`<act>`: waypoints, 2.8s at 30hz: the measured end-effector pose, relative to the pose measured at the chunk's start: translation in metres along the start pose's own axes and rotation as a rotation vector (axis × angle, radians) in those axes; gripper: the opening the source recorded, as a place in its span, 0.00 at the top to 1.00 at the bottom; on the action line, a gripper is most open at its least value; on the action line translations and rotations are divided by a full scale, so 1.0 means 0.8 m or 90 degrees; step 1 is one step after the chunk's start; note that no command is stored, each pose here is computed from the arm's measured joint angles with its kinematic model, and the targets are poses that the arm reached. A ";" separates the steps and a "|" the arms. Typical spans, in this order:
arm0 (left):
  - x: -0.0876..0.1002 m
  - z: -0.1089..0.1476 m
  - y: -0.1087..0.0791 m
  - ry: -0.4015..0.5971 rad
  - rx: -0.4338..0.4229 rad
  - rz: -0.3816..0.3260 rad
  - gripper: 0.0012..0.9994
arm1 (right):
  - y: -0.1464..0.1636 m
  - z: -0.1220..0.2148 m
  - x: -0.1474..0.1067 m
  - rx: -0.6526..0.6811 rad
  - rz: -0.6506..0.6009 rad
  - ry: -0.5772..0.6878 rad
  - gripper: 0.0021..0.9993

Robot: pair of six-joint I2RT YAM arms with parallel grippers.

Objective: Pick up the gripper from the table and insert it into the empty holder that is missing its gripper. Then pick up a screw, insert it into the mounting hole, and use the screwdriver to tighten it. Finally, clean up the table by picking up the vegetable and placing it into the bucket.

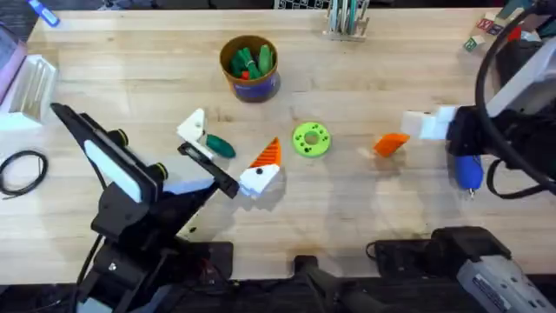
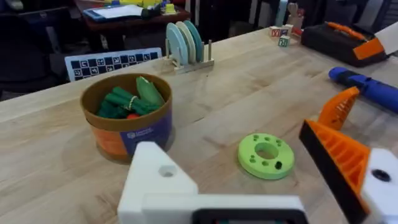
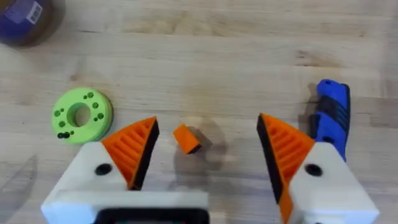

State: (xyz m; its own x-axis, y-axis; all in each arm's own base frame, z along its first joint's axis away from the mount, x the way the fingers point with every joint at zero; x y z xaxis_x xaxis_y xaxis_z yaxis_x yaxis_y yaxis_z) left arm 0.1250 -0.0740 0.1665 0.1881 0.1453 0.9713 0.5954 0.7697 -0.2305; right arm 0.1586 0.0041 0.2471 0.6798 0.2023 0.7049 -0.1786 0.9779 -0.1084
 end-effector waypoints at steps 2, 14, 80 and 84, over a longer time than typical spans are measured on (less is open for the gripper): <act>0.000 0.000 0.000 0.000 0.000 0.000 0.01 | 0.000 0.000 0.000 0.000 0.000 0.000 0.04; 0.000 0.000 0.000 0.000 0.000 0.000 0.01 | 0.004 0.000 0.002 0.026 -0.014 -0.010 0.04; 0.000 0.000 0.000 0.000 0.000 0.000 0.01 | 0.041 -0.089 -0.019 0.073 0.251 0.255 0.71; 0.000 0.000 0.000 0.000 0.000 0.000 0.01 | 0.040 -0.084 -0.017 0.071 0.250 0.245 0.84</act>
State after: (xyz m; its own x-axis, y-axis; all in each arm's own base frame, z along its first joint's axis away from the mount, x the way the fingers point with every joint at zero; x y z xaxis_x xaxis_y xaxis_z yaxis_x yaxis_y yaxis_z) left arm 0.1250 -0.0740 0.1665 0.1883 0.1456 0.9712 0.5953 0.7696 -0.2308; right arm 0.1910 0.0364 0.1867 0.7542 0.5745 0.3180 -0.5300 0.8185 -0.2217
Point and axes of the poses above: each hand's point on the last joint's axis, 136 mm out from that joint toward the fingers, its own z axis back along the fingers, its own y axis along the line the jaws close on, x = y × z, the point moved 10 cm from there along z, back along the fingers, and after that the axes turned 12 degrees about z, right-handed, at the moved point
